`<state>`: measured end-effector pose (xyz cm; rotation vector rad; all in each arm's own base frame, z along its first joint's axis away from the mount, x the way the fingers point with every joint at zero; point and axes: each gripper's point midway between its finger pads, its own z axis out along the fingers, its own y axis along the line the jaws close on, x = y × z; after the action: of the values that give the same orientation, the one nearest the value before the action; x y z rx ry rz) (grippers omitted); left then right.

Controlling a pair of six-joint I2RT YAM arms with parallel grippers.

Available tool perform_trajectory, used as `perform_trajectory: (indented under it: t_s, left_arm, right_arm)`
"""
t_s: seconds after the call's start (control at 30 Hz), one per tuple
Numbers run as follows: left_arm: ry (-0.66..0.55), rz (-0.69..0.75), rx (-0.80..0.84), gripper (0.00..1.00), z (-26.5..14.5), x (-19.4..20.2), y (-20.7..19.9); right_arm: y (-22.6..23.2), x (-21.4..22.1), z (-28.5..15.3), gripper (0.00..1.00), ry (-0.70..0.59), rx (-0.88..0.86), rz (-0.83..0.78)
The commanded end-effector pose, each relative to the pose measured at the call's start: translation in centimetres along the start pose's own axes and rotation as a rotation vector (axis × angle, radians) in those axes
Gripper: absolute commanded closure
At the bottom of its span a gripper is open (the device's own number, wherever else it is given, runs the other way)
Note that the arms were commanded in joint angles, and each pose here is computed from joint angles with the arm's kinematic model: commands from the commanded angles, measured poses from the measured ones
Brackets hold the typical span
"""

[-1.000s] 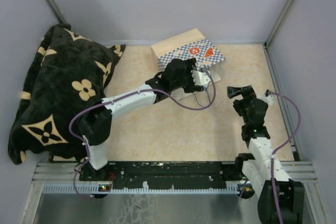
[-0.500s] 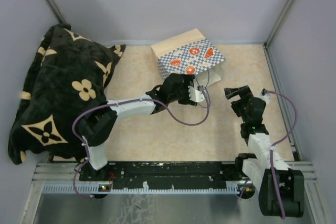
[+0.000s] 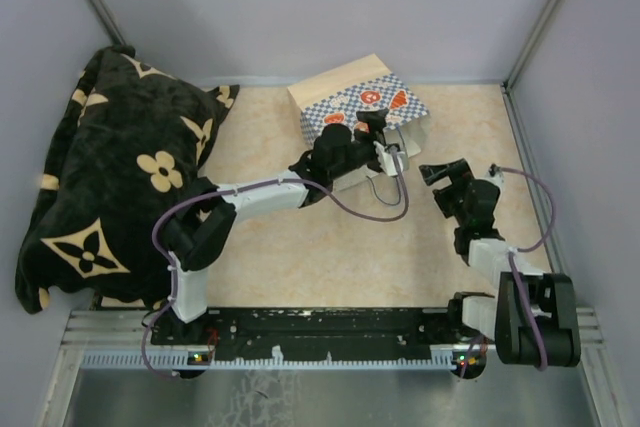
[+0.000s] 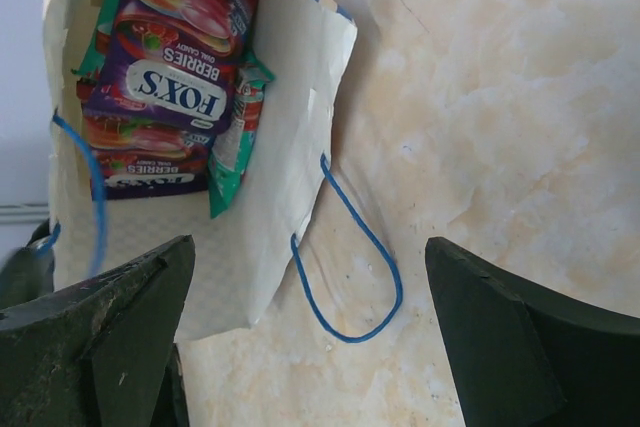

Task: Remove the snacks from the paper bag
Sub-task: Adjust the paper bag at the center of the board.

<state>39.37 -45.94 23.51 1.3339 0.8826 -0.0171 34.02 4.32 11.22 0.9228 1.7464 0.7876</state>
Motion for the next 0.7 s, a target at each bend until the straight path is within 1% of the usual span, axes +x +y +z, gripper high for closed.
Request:
perform_trajectory:
  t_s: [0.0, 0.07, 0.1, 0.13, 0.17, 0.2, 0.23, 0.27, 0.37, 0.4, 0.43, 0.53, 0.67]
  left_arm:
    - [-0.088, -0.15, 0.037, 0.05, 0.5, -2.9, 3.0]
    - [-0.119, -0.199, 0.034, 0.12, 0.3, -3.9, 3.8]
    - [-0.128, -0.225, 0.035, 0.19, 0.3, -4.4, 4.0]
    - [-0.131, -0.236, 0.027, 0.34, 0.4, -4.6, 4.6]
    - [-0.121, -0.261, 0.016, 0.52, 0.5, -4.6, 5.0]
    - [-0.109, -0.282, 0.006, 0.74, 0.7, -4.5, 5.3]
    - [-0.099, -0.292, 0.0, 0.89, 0.9, -4.3, 5.3]
    - [-0.089, -0.293, -0.005, 0.99, 1.0, -4.1, 5.3]
    - [-0.068, -0.302, -0.022, 1.0, 1.2, -3.4, 5.4]
    - [-0.056, -0.314, -0.027, 1.0, 1.4, -3.0, 5.3]
    - [-0.04, -0.333, -0.037, 1.0, 1.5, -2.5, 5.4]
    - [0.003, -0.411, -0.067, 1.0, 2.0, -1.4, 5.8]
    - [0.039, -0.503, -0.103, 1.0, 2.3, -0.9, 6.5]
  right_arm:
    - [3.6, -1.5, 1.1, 0.01, -0.026, -0.125, 0.008]
    - [3.6, -1.5, 1.5, 0.01, -0.017, -0.124, 0.013]
    - [3.6, -1.4, 1.8, 0.01, -0.011, -0.123, 0.023]
    - [3.5, -1.4, 2.0, 0.01, -0.008, -0.123, 0.031]
    - [3.6, -1.3, 2.3, 0.01, -0.002, -0.128, 0.047]
    - [3.7, -1.1, 2.6, 0.01, 0.008, -0.133, 0.074]
    - [3.8, -0.9, 3.0, 0.02, 0.015, -0.142, 0.095]
    - [3.9, -0.6, 3.4, 0.03, 0.018, -0.145, 0.113]
    - [5.2, 0.7, 5.1, 0.08, 0.03, -0.152, 0.136]
    - [5.9, 2.0, 5.8, 0.09, 0.055, -0.156, 0.143]
    - [7.2, 2.3, 6.6, 0.1, 0.06, -0.179, 0.157]
    - [9.1, 3.9, 8.9, 0.15, 0.076, -0.224, 0.214]
    - [9.9, 5.6, 12.0, 0.17, 0.066, -0.219, 0.26]
